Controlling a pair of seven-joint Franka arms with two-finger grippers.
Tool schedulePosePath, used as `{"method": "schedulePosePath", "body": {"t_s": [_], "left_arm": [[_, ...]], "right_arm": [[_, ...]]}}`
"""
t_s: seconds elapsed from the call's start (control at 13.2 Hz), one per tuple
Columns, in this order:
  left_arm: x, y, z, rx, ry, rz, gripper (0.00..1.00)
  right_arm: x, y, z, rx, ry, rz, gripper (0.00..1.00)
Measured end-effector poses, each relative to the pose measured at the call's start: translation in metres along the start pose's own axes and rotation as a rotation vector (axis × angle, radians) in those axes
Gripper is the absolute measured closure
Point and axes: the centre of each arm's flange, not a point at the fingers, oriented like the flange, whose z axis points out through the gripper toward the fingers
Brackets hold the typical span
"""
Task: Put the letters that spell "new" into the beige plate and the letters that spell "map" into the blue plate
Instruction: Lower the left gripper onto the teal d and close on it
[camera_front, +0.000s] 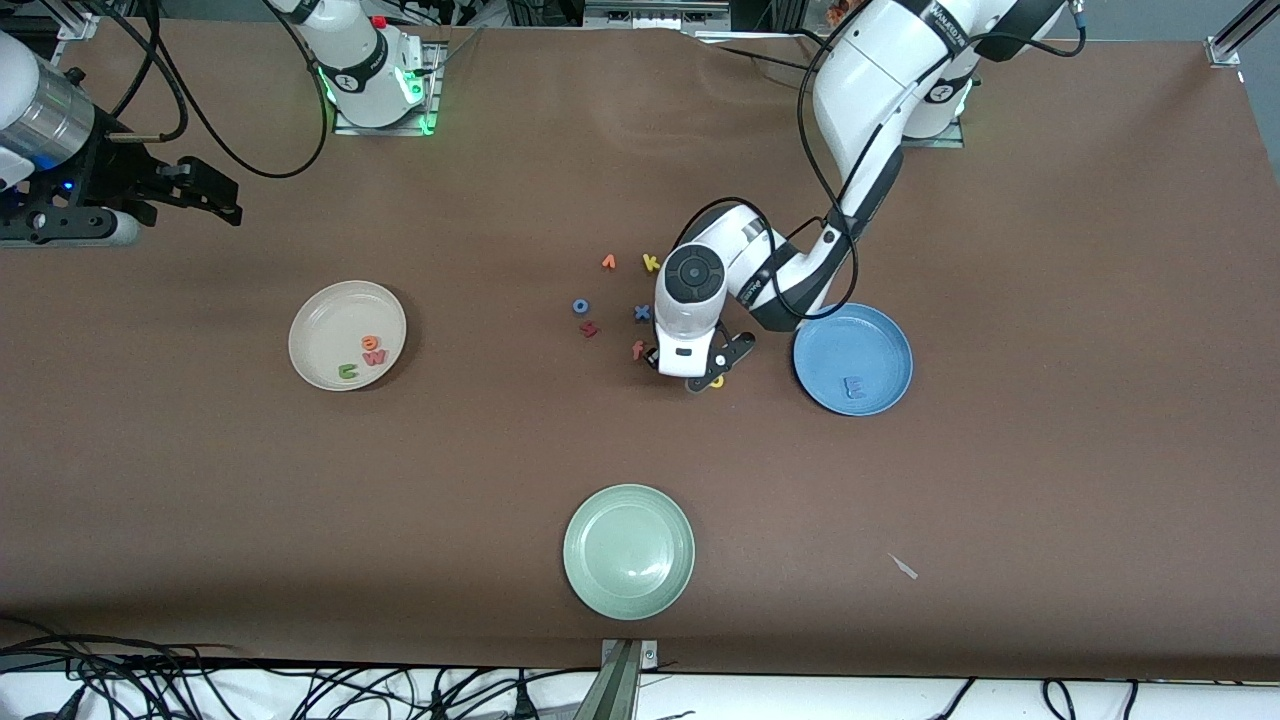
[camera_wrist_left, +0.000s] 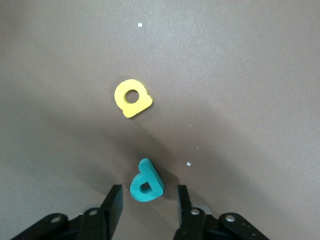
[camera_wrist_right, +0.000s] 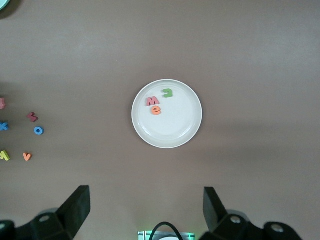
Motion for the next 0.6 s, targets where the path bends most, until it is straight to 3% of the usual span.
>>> {"method": "schedulePosePath", "body": {"t_s": [0.23,0.38,0.6], "left_arm": [[0.0007,-0.0001,0.0037,0.0,0.002,0.001,0.55],[0.0007,0.001,0.0021,-0.009,0.003,0.002,0.7],[0.0025,0.001,0.0018,-0.009,0.005,0.0,0.7]], "right_arm": [[0.0,0.0,0.0,0.0,0.0,0.0,0.0],[0.0,0.0001,0.0,0.0,0.0,0.0,0.0],[0.0,0.0001,0.0,0.0,0.0,0.0,0.0]]}}
